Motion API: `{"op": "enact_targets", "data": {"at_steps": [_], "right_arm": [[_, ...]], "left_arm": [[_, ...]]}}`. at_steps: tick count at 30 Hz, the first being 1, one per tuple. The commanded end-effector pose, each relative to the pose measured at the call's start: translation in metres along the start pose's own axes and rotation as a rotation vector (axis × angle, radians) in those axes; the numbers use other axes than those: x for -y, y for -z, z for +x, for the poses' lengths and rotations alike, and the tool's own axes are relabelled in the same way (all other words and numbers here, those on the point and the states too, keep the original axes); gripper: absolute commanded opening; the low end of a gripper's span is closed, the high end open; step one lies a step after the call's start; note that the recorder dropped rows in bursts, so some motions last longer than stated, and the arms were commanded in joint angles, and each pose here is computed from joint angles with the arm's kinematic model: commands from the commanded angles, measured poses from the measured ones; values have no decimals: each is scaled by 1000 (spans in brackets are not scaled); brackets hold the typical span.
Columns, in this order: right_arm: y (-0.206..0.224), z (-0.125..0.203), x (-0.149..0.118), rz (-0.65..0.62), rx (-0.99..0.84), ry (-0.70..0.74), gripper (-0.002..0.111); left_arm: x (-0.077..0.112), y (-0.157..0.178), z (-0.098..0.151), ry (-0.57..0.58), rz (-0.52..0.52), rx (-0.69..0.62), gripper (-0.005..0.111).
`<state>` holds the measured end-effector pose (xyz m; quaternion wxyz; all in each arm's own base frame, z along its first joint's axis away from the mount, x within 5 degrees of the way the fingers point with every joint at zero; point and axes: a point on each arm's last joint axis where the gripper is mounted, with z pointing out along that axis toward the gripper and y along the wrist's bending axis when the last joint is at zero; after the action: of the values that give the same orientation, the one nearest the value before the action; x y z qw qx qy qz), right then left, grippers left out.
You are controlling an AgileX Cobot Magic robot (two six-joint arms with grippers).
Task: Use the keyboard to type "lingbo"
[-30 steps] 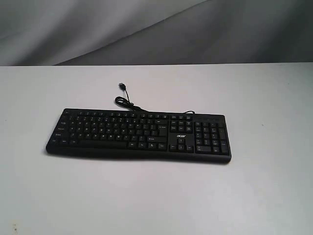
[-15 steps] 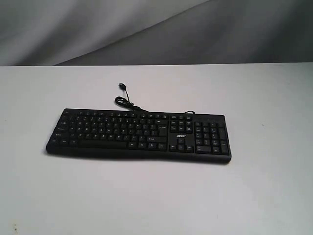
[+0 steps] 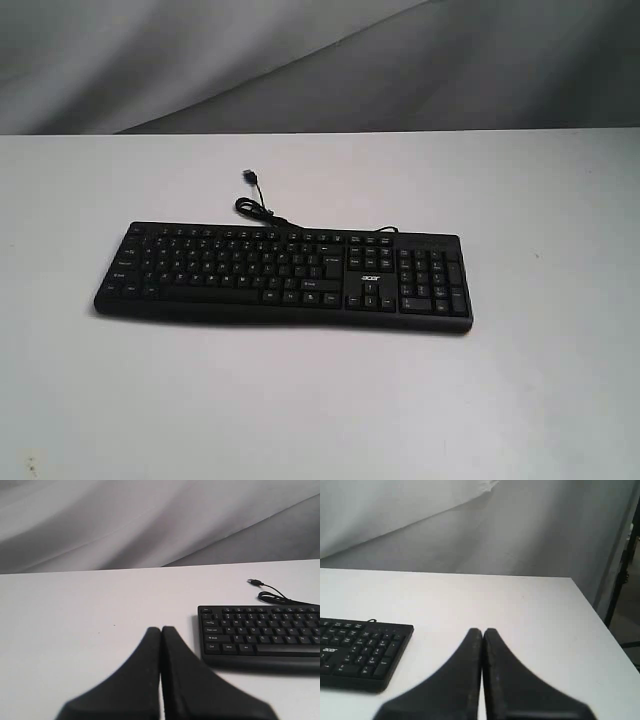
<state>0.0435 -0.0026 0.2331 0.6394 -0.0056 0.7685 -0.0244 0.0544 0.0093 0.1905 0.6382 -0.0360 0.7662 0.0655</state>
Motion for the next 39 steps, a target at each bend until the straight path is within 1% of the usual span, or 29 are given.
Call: {"op": "enact_targets", "data": {"at_steps": [1,5,7,39], "right_arm": [[-9,19,-1,8,-8,29,0],[-19,45,-2,-1,-47,22,0],[-19,48,-3,-3,-72,15,0],[-19,48,-3,-5,-72,-2,0]], "left_arm": [[0,0,1,5,6,5,1],[0,0,1,5,6,5,1],[0,0,1,5,6,5,1],[0,0,1,5,6,5,1]]}}
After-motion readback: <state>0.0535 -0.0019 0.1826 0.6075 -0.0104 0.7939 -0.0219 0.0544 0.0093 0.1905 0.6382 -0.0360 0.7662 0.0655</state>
